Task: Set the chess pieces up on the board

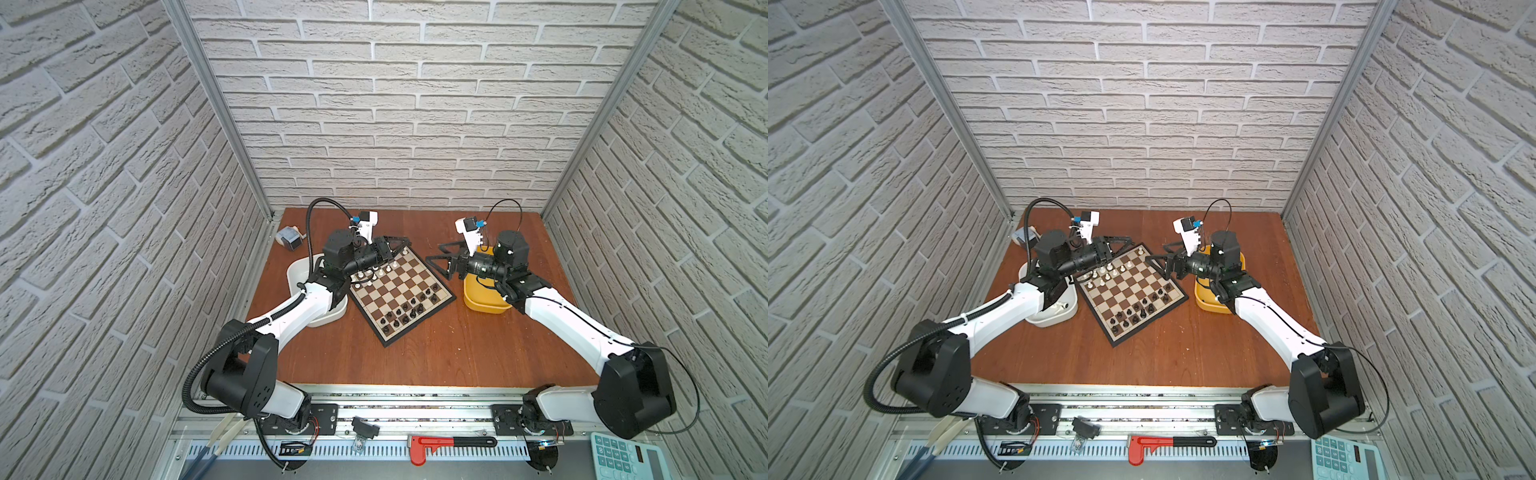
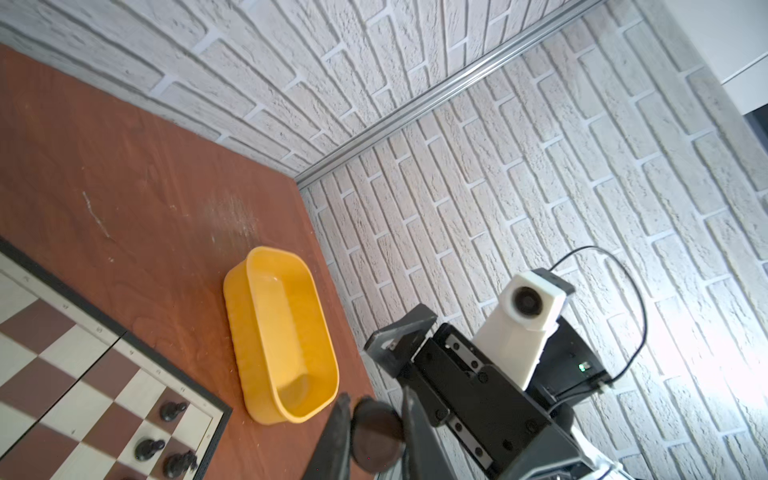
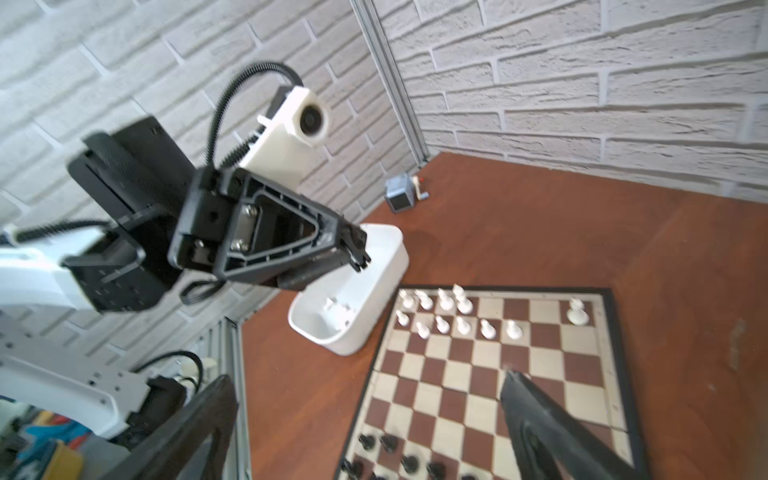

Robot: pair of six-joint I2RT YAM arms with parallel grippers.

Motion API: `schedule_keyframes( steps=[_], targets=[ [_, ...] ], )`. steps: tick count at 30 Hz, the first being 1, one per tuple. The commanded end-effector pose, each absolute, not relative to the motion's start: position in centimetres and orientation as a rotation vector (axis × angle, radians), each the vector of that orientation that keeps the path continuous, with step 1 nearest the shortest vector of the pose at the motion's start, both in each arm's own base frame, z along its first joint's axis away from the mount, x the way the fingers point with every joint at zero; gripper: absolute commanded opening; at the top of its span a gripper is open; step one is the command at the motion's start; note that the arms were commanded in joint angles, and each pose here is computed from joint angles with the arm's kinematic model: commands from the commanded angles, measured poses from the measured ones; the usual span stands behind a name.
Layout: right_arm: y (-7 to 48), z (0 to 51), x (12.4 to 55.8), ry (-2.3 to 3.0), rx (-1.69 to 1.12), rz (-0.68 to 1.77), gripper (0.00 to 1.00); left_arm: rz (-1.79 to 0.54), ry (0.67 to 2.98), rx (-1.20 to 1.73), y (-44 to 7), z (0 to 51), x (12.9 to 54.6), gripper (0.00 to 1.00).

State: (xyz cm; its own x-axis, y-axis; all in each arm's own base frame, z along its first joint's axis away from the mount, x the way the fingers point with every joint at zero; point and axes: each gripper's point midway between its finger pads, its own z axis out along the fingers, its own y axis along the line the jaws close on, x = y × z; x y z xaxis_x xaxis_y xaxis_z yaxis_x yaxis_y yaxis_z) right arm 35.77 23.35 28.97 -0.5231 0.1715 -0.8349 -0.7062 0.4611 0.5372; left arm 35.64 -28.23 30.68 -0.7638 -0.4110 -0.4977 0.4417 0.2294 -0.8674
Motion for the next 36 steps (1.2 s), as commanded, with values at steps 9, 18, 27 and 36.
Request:
schedule_keyframes(
  steps=[9, 18, 27, 36],
  targets=[
    [24.9, 36.2, 34.7, 1.415, -0.413, 1.793, 0.77, -1.746, 1.486, 0.129, -28.3, 37.8, 34.4, 0.00],
    [25.6, 36.9, 34.7, 1.410, -0.417, 1.843, 0.60, -1.751, 1.522, 0.168, -29.4, 36.8, 34.6, 0.00],
    [25.8, 35.1, 36.7, 1.500, -0.321, 1.795, 0.58, -1.784, 1.503, 0.209, -30.4, 37.2, 34.1, 0.00],
    [26.1, 35.1, 37.0, 1.505, -0.320, 1.815, 0.54, -1.795, 1.505, 0.220, -30.8, 37.1, 33.9, 0.00]
  ],
)
